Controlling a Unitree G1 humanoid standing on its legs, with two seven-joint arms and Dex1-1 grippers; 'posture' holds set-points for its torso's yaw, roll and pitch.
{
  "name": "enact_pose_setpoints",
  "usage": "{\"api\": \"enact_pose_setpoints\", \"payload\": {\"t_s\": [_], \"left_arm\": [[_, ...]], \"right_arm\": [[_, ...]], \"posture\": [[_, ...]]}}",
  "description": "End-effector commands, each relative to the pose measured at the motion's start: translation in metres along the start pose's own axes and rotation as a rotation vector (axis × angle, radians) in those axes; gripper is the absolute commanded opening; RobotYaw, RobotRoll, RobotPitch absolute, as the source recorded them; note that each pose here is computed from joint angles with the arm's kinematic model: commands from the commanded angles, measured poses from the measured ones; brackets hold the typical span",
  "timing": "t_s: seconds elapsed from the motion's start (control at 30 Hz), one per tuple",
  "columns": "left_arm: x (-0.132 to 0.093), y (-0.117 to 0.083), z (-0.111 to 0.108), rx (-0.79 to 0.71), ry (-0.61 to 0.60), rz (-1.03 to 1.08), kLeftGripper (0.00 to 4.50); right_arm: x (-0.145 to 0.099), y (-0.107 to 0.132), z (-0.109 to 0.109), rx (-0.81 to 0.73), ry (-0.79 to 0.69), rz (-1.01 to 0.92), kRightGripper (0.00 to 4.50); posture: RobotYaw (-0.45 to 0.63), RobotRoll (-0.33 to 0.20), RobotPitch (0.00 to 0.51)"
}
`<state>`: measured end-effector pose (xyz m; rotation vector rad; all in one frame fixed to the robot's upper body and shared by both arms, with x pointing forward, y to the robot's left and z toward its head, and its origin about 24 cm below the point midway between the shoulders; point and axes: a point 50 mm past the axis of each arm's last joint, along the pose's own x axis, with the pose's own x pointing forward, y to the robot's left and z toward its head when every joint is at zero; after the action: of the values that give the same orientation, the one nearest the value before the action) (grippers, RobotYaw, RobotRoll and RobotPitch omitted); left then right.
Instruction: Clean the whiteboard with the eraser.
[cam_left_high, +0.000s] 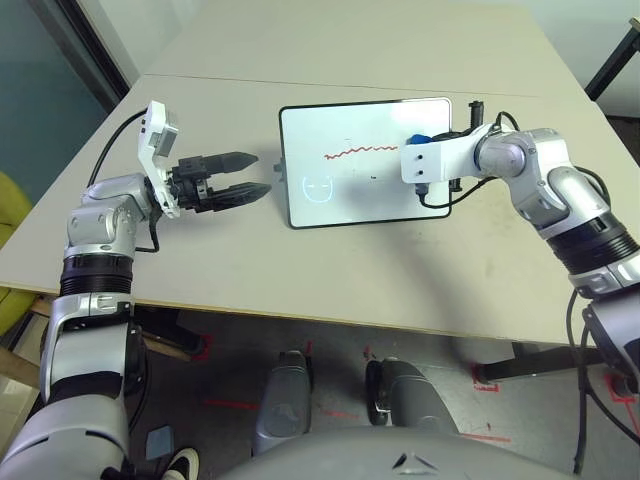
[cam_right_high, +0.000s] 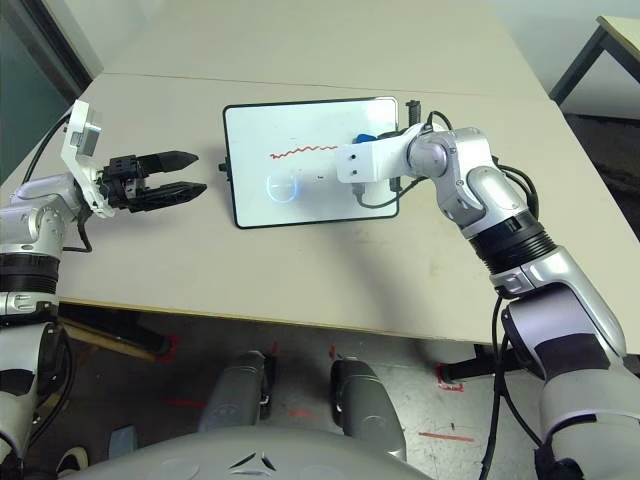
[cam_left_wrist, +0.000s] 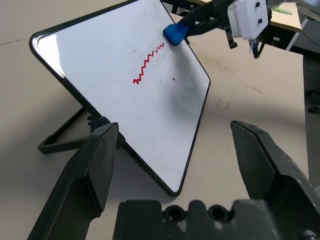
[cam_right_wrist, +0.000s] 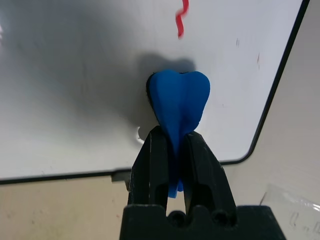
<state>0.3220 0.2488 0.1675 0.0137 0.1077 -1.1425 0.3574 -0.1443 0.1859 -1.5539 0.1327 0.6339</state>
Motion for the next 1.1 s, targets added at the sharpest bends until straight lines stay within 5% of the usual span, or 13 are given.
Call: {"api": "enact_pose_setpoints", "payload": {"t_s": [0.03,0.63,1.1], "left_arm": [[0.001,0.000,0.000,0.001,0.006,-0.008,4.50],[0.001,0.000,0.000,0.002,0.001,-0.003,4.50],[0.003,0.002,0.001,0.004,0.000,-0.008,4.50]], "right_arm": [[0.005,0.011,0.011,-0.029,-0.027,0.043,0.19],[0.017,0.011,0.045,-0.045,-0.116,0.041,0.19],[0.009,0.003,-0.006,-0.003,0.035,0.020,0.19]], "posture": [[0.20,0.000,0.115],[0.21,0.000,0.112],[0.20,0.000,0.108]]}}
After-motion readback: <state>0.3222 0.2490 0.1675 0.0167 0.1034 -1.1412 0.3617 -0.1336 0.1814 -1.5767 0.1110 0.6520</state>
